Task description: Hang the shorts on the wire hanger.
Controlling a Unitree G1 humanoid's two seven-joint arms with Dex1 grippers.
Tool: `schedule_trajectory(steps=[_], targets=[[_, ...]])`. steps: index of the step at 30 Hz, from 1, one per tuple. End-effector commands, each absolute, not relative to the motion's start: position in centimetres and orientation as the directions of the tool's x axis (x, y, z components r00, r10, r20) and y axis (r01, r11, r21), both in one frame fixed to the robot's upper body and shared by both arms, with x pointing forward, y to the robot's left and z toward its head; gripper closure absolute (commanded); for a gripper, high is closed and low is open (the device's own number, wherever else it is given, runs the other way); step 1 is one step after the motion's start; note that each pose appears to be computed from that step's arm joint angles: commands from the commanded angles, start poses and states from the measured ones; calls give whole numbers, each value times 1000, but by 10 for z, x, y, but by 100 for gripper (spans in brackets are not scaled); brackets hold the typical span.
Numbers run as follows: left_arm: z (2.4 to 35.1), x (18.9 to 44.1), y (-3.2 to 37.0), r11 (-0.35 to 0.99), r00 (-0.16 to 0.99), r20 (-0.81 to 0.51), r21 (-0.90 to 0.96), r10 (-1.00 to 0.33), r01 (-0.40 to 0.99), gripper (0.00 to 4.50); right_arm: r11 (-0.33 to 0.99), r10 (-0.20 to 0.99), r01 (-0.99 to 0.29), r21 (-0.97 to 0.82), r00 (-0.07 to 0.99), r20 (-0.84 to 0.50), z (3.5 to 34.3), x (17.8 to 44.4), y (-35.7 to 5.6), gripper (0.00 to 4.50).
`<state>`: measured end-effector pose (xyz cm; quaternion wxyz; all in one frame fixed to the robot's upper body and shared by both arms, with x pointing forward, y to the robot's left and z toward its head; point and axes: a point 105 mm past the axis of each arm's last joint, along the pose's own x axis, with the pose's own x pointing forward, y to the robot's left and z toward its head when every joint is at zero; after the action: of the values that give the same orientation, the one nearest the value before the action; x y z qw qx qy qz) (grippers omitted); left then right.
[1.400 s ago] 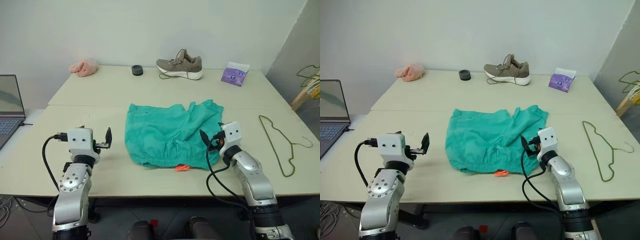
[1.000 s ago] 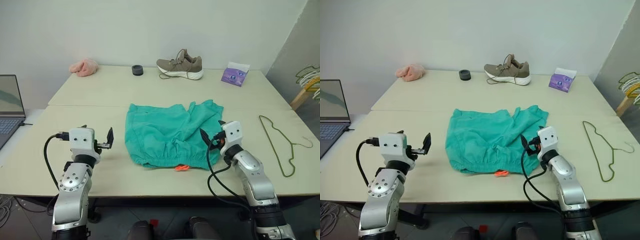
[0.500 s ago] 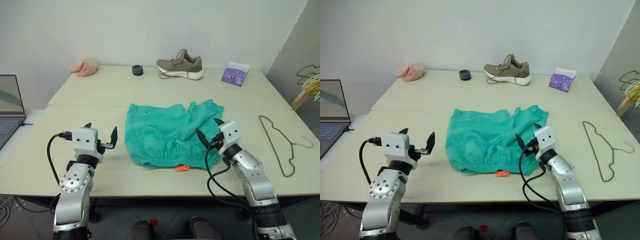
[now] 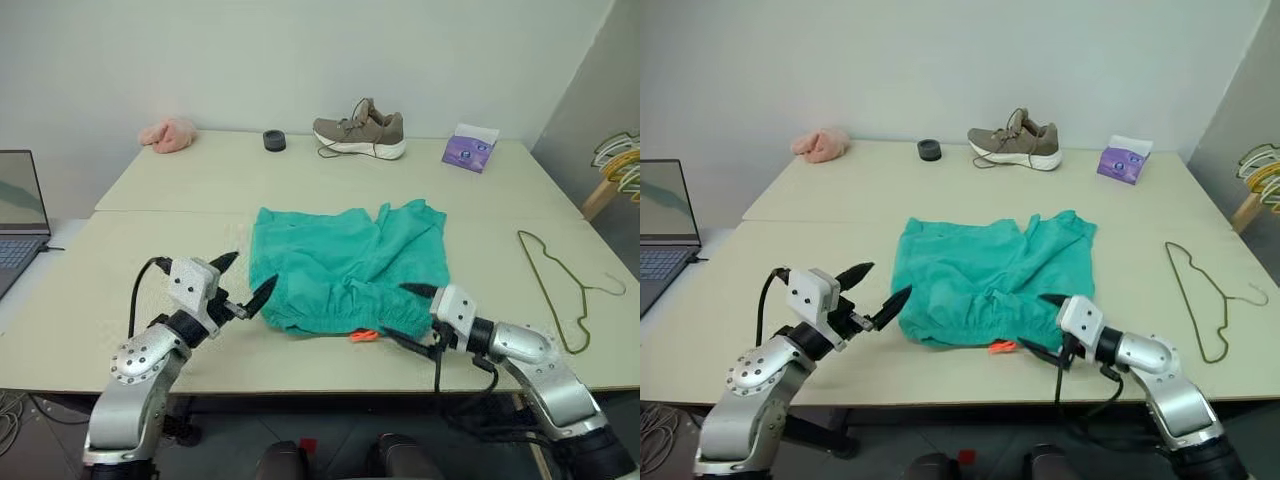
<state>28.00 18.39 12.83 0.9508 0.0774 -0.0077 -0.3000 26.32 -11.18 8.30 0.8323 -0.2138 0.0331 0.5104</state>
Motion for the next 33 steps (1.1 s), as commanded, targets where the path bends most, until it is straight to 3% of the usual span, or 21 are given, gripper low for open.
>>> schedule_trajectory(steps=[1,5,9,11,17,22,28,33], targets=[[144,262,167,685,695,-68,128,-716,718,0,278,854,-889,-363,402,-331,87,255,-114,2],[154,246,163,578,585,-150,91,-797,811,0,252,799,-882,-399,422,-428,70,261,-126,2],[159,244,170,555,562,-195,93,-804,826,0,267,743,-847,-459,484,-462,62,276,-132,19],[161,246,174,565,572,-196,99,-796,819,0,277,723,-832,-480,510,-467,61,283,-134,62],[162,250,178,585,595,-191,109,-781,804,0,258,706,-819,-512,522,-478,67,298,-139,272],[160,251,180,593,602,-193,108,-775,798,0,211,632,-762,-612,584,-510,86,335,-169,443],[157,249,176,583,589,-193,95,-785,807,0,125,461,-624,-771,725,-512,125,395,-218,447],[154,250,172,573,579,-193,90,-792,814,0,7,500,-664,-747,649,-573,136,401,-212,447]])
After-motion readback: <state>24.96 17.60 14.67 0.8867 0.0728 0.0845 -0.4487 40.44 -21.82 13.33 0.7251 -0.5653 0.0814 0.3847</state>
